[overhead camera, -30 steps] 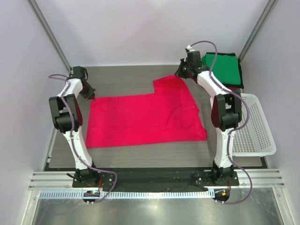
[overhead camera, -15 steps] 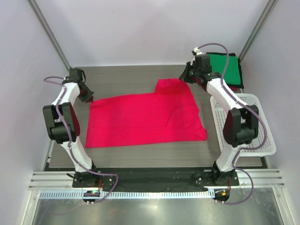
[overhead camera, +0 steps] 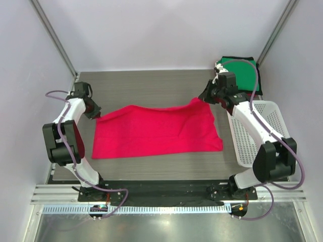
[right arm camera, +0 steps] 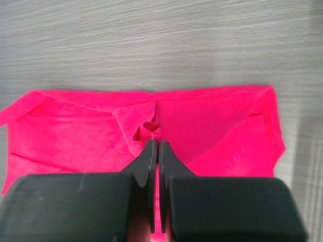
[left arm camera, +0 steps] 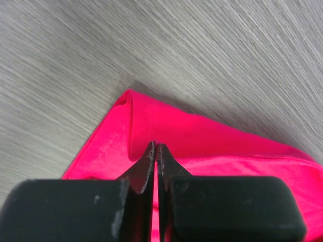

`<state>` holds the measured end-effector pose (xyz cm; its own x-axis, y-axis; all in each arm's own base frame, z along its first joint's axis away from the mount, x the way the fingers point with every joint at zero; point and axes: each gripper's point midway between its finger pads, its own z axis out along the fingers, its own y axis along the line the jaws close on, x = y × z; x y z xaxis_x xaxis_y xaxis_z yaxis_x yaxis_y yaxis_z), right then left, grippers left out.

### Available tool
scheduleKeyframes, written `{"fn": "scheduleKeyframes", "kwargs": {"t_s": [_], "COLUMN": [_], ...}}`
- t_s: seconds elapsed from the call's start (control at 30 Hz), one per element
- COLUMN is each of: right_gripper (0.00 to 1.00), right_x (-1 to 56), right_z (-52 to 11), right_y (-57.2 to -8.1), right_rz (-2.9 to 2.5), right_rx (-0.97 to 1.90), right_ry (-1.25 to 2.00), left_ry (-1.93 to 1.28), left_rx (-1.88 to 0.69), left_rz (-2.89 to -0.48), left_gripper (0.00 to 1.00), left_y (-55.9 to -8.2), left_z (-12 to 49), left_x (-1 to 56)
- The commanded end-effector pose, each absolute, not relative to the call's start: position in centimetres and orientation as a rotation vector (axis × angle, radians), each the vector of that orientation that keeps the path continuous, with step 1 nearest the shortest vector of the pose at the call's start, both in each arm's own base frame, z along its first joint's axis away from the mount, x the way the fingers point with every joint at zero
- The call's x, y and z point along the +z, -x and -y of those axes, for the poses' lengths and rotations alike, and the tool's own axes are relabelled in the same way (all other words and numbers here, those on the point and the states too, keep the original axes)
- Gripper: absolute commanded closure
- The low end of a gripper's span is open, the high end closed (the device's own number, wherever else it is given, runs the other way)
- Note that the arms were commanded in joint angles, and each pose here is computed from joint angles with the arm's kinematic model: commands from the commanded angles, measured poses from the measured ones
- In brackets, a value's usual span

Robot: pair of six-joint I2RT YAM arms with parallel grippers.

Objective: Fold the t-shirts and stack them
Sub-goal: Fold the tshirt

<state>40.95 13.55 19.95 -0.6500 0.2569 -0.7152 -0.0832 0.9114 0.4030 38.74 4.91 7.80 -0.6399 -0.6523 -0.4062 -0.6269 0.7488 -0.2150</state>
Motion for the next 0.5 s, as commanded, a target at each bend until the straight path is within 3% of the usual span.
{"fn": "scheduleKeyframes", "kwargs": {"t_s": [0.0, 0.47], "right_gripper": [0.99, 0.99], "right_x": [22.8, 19.3], "right_z": [-13.1, -9.8], "right_y": [-38.9, -32.3], "right_rz": [-2.151, -2.149], "right_rx": [0.521, 0.446], "right_ry": [-0.116, -0.325], "left_ry": [0.923, 0.92], "left_rx": [-0.08, 0.026], "left_rz": [-2.405, -2.381], "left_gripper": [1.0, 1.0], "left_y": [-39.3, -38.2], "left_z": [-5.4, -7.2], "left_x": [10.0, 9.9]}}
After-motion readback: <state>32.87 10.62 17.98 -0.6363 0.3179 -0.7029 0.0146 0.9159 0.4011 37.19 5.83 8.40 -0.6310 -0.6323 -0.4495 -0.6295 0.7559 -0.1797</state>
